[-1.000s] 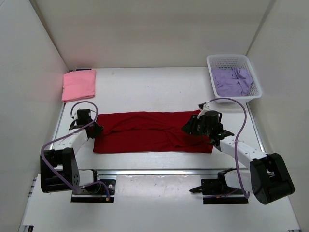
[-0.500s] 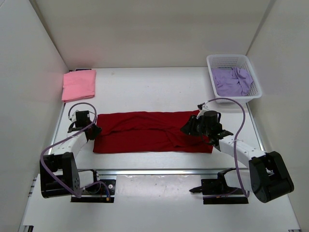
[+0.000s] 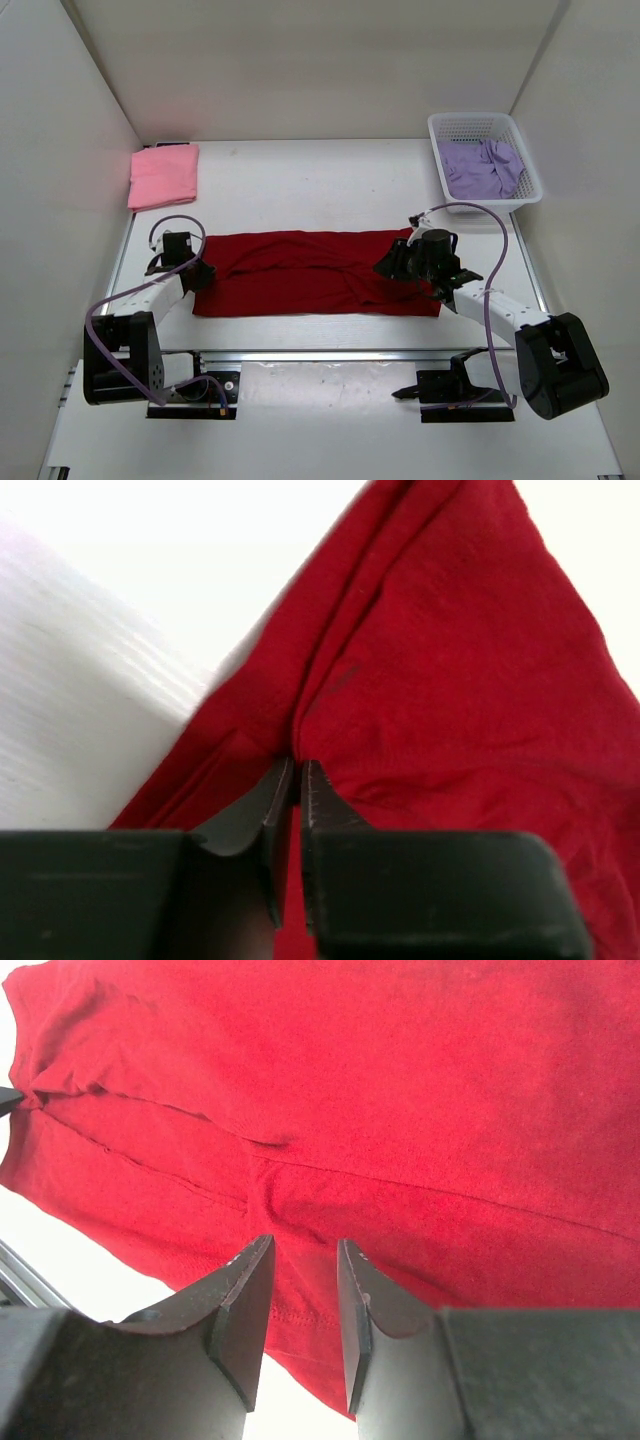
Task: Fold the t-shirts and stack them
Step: Fold the flattened tshirt in 1/3 of the way, then rotate the tshirt 90 degrees
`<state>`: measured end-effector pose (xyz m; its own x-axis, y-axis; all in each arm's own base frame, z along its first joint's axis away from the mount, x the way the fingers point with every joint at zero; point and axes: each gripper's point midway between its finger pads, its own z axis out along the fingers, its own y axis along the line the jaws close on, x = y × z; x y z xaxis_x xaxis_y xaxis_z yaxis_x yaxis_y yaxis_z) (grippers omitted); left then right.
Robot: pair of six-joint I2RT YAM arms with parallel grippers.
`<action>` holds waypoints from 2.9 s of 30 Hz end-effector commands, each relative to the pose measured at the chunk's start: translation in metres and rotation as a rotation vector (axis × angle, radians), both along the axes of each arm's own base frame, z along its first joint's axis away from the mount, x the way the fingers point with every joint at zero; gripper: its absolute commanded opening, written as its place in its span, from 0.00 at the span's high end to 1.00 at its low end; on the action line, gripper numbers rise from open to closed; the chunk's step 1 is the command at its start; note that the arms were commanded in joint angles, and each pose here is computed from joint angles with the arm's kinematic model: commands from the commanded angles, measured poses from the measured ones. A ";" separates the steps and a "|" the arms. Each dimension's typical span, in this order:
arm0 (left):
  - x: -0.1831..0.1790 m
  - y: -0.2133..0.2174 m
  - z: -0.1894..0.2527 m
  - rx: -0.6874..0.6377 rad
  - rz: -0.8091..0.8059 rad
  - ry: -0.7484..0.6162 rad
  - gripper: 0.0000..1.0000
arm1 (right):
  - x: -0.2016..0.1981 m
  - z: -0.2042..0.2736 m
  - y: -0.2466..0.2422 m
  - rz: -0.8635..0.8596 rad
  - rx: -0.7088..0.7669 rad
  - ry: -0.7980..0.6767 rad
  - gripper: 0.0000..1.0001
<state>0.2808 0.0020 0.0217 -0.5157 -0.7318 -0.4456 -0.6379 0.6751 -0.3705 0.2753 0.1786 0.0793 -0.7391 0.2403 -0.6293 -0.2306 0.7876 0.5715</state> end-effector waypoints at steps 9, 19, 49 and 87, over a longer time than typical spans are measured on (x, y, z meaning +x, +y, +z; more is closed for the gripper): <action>0.027 0.008 0.039 0.024 -0.013 -0.117 1.00 | 0.001 -0.011 -0.008 -0.046 -0.017 0.006 0.71; 0.035 0.028 0.060 0.067 0.022 -0.164 1.00 | -0.021 -0.051 -0.046 -0.160 -0.044 0.115 0.70; 0.073 -0.074 0.107 0.043 -0.227 -0.347 0.61 | 0.008 -0.024 -0.054 -0.273 0.000 0.077 0.98; 0.048 -0.158 0.112 -0.193 -0.686 -0.214 0.89 | 0.324 0.090 0.128 0.104 0.020 -0.083 0.77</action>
